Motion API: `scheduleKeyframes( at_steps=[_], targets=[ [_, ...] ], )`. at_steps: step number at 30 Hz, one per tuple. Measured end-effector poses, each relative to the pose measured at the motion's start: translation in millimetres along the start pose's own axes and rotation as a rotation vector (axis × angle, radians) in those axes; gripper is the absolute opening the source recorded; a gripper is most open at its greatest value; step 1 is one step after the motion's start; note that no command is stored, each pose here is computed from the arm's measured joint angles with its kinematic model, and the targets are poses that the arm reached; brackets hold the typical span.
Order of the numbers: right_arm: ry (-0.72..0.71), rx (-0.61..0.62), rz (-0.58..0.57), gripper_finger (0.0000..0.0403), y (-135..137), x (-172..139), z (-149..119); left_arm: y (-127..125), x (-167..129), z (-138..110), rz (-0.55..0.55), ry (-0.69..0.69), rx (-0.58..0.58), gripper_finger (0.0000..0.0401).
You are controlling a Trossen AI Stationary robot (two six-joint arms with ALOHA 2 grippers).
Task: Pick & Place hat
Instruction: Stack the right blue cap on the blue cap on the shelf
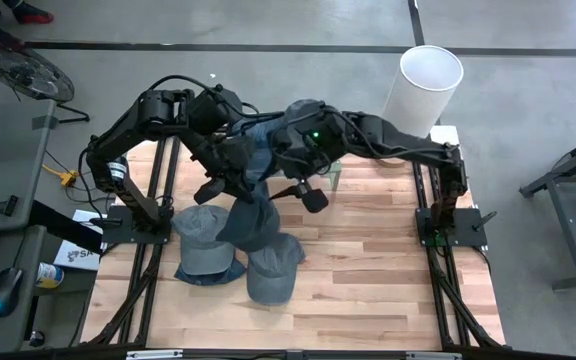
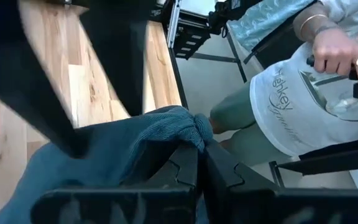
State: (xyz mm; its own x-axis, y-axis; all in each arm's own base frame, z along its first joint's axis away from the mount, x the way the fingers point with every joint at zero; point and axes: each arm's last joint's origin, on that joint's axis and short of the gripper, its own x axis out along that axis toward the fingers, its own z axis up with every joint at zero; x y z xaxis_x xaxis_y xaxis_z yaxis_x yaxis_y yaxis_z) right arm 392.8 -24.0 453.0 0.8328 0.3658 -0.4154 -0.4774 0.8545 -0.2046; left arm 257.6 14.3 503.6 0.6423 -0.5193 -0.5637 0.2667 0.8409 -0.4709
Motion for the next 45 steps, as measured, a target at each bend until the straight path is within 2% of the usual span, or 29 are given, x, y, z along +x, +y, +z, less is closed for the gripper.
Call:
scheduleKeyframes(
  at_steps=[5,9,13,17,19,27,39,45],
  targets=[
    [0.000,0.000,0.026,0.0197,2.4,8.0,-1.1,0.0,0.0,-0.2,0.000,0.001,-0.006,0.0000],
    [0.023,0.016,0.030,0.0171,3.2,7.7,-3.4,0.9,0.0,-0.1,0.031,-0.001,-0.016,0.0000],
    [0.056,0.034,0.033,0.0108,4.2,5.4,-6.2,2.0,-0.1,-0.4,0.068,-0.002,-0.034,0.0000],
    [0.110,0.055,0.021,0.0026,5.7,4.5,-10.2,2.7,-0.2,-1.6,0.092,0.007,-0.046,0.0000],
    [0.139,0.063,0.007,0.0008,6.0,4.2,-12.3,3.1,-0.2,-2.0,0.104,0.010,-0.049,0.0000],
    [0.159,0.144,-0.042,0.0004,8.2,-3.1,-9.8,3.5,-0.3,-3.0,0.116,0.017,-0.084,0.0013],
    [0.143,0.137,-0.114,0.0001,24.7,-27.6,7.4,6.3,-1.3,2.0,0.220,-0.043,-0.076,0.0156],
    [0.200,0.141,-0.187,0.0001,31.4,-24.9,7.9,8.1,-2.1,6.6,0.293,-0.098,-0.088,0.0182]
  ],
)
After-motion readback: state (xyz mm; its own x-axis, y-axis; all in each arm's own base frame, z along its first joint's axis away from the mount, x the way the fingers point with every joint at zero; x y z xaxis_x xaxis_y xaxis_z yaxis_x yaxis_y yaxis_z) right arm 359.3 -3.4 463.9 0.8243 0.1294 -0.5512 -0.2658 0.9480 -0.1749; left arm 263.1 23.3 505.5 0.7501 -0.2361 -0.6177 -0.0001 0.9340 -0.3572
